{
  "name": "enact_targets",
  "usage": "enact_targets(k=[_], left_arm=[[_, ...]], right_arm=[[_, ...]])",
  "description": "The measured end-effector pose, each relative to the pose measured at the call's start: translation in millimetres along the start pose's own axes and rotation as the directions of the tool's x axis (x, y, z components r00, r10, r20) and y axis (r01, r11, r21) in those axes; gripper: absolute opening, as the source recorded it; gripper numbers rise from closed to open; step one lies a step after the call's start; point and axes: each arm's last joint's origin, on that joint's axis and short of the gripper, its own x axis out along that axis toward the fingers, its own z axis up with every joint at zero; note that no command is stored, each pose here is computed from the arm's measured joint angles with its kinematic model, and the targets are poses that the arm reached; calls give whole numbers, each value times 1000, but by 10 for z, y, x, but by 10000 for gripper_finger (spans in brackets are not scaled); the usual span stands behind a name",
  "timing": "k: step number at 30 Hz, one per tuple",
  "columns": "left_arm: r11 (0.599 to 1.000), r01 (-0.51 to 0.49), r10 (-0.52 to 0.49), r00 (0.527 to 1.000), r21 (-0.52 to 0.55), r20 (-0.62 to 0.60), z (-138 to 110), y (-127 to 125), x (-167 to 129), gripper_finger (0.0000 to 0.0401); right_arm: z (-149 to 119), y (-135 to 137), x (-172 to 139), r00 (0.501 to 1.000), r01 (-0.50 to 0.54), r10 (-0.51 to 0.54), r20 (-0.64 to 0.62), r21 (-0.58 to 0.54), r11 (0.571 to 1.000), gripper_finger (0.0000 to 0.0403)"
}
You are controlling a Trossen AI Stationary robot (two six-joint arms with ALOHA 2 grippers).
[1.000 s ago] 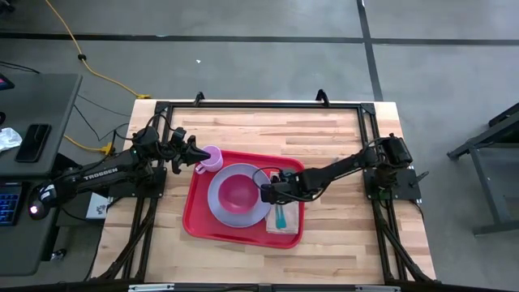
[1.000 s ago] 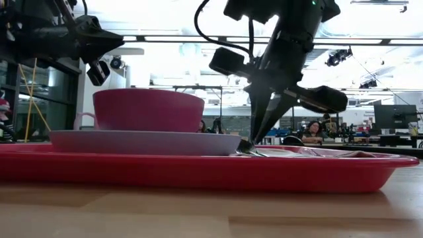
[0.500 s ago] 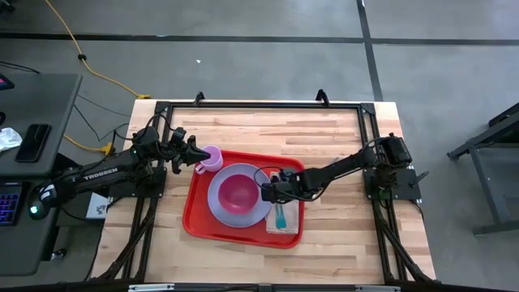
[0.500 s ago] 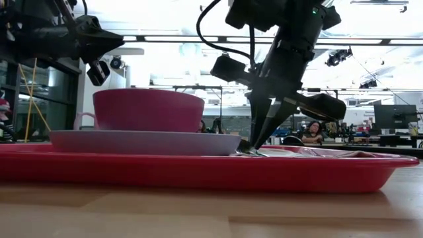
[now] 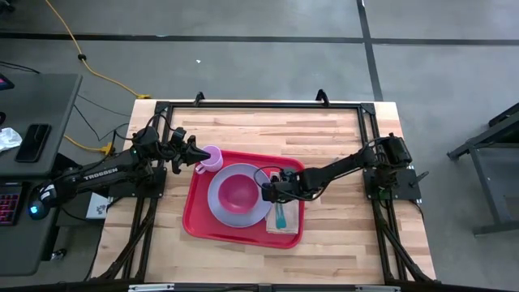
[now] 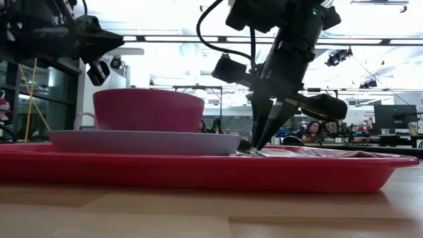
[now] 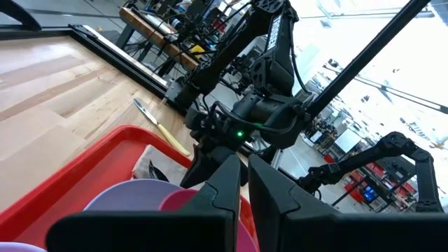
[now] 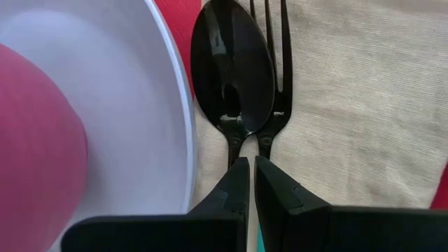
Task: Set up tray
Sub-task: Adjust the utensils on the gray napkin
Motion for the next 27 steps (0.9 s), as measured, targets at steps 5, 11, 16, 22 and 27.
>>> enact_targets(k=[5, 11, 16, 22, 27], left_arm=[[1000, 0, 0, 1000, 0, 0, 0, 0, 0, 62], [1000, 4, -5, 1000, 7, 7, 7, -5, 0, 62], [1000, 12, -12, 1000, 16, 16, 18, -14, 0, 62], [1000, 13, -13, 1000, 16, 17, 19, -15, 0, 62], [1000, 20, -21, 999, 24, 27, 29, -23, 0, 62]], right_arm=[[0, 0, 0, 1000, 0, 0, 2, 0, 1000, 1], [3, 0, 1, 1000, -1, 1, 10, 0, 1000, 1], [-8, -8, 70, 1000, 11, -11, 8, 1, 1000, 2], [-25, 21, 136, 1000, -13, 13, -6, 4, 1000, 2], [-8, 16, 133, 1000, -4, 4, -13, 0, 1000, 1]])
